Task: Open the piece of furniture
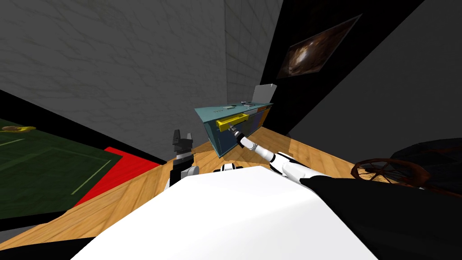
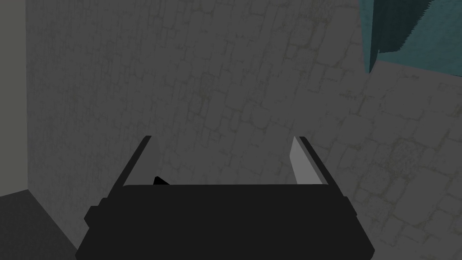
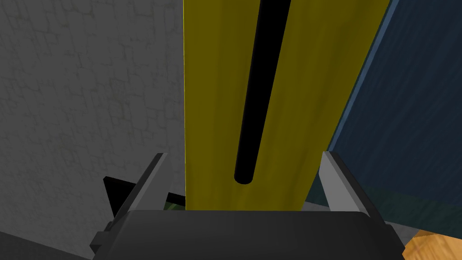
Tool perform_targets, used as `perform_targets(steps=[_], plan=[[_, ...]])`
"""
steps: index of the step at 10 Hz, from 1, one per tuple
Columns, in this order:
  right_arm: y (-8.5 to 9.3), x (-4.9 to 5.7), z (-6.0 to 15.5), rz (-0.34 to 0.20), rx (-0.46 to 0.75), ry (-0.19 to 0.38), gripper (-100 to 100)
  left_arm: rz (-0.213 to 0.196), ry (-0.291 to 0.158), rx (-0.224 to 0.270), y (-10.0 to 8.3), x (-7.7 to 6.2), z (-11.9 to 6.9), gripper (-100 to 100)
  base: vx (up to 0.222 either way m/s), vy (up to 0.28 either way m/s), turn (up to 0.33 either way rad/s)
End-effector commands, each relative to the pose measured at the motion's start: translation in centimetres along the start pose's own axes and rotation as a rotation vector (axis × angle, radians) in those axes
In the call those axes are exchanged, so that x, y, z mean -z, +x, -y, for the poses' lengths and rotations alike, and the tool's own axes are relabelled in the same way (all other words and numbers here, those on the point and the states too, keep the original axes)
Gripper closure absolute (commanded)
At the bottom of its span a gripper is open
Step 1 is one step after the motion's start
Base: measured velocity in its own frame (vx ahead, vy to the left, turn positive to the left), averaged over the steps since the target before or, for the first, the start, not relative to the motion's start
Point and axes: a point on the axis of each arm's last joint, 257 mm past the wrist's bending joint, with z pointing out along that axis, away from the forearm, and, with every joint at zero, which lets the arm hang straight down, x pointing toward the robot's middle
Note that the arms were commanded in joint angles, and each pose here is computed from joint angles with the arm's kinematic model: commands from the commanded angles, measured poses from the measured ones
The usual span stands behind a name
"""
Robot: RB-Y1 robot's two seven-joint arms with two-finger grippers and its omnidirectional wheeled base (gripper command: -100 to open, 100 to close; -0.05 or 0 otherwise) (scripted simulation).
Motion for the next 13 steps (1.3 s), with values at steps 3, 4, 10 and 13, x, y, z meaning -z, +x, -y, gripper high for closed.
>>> perform_targets(steps=[3, 4, 10, 13], plan=[[1.6, -2.1, 1.6, -0.008, 0.012, 0.014, -100, 0.000, 0.000, 0.000, 0.0, 0.0, 0.0, 0, -0.036, 0.004, -0.008], [3.2, -2.2, 0.3, -0.032, 0.005, -0.017, -100, 0.000, 0.000, 0.000, 0.0, 0.0, 0.0, 0, -0.057, 0.007, -0.018], [3.7, -3.6, 0.9, -0.021, 0.022, -0.022, -100, 0.000, 0.000, 0.000, 0.0, 0.0, 0.0, 0, -0.038, 0.005, -0.001], [3.4, -3.3, -0.2, -0.017, 0.017, -0.042, 0, 0.000, 0.000, 0.000, 0.0, 0.0, 0.0, 0, 0.000, 0.000, 0.000]])
